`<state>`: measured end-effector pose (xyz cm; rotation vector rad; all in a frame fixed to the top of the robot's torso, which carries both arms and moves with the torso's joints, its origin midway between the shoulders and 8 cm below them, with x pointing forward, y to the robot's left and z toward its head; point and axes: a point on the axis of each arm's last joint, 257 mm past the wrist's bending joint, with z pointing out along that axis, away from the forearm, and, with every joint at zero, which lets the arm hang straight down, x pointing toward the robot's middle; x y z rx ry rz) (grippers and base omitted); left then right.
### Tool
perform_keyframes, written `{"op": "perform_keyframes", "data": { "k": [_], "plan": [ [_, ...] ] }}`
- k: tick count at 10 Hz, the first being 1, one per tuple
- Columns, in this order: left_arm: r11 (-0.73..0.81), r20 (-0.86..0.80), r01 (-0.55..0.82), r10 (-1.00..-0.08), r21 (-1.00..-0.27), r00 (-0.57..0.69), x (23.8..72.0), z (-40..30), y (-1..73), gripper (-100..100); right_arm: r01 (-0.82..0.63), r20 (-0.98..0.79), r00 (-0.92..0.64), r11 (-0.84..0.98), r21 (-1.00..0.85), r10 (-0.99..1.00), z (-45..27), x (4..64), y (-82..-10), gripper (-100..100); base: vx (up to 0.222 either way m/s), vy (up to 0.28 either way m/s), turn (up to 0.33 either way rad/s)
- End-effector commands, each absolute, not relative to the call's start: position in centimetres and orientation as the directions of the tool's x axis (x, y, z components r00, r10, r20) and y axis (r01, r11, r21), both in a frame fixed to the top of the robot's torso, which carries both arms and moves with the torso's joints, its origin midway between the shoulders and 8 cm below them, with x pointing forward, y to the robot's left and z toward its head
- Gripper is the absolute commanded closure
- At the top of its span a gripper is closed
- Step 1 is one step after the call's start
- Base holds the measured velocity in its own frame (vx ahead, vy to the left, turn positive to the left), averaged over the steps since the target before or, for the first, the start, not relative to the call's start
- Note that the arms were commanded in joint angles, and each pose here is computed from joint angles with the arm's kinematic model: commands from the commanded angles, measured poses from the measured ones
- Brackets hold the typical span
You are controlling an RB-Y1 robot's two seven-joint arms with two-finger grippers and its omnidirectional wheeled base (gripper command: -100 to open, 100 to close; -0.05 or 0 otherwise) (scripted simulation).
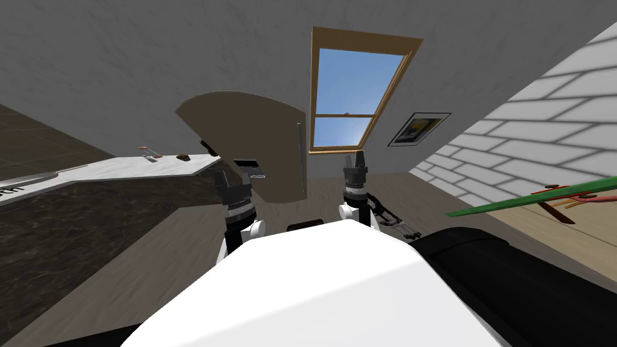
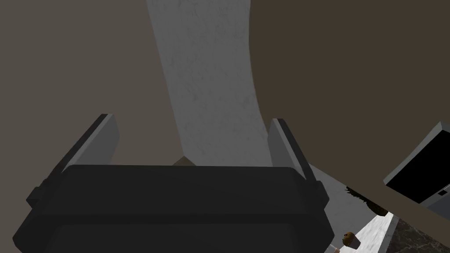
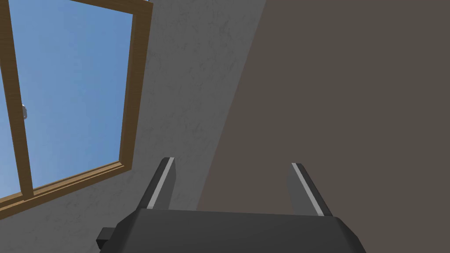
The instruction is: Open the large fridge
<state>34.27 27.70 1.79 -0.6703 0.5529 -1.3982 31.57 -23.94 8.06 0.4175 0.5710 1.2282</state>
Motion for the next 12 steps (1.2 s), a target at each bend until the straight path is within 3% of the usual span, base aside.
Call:
{"op": "perform_keyframes", "data": {
  "k": [1,9,10,12],
  "plan": [
    [0.046,0.037,0.7,-0.994,-0.713,0.103,34.3,1.8,27.7,0,-0.756,-0.182,0.226,0.29,0.587,0.957,8.1,31.6,-23.9,0,0.0,0.0,0.0],
    [0.046,0.037,0.7,-0.994,-0.713,0.103,34.3,1.8,27.7,0,-0.756,-0.182,0.226,0.29,0.587,0.957,8.1,31.6,-23.9,0,0.0,0.0,0.0],
    [0.044,0.012,0.693,-0.997,-0.72,0.076,35.0,1.8,27.2,-100,-0.756,-0.182,0.226,0.29,0.587,0.957,8.1,31.6,-23.9,0,0.016,-0.01,0.035],
    [0.034,-0.016,0.678,-0.999,-0.734,0.033,36.6,1.7,26.4,-100,-0.756,-0.182,0.226,0.29,0.587,0.957,8.0,31.6,-23.9,0,0.032,-0.03,0.058]
  ]
}}
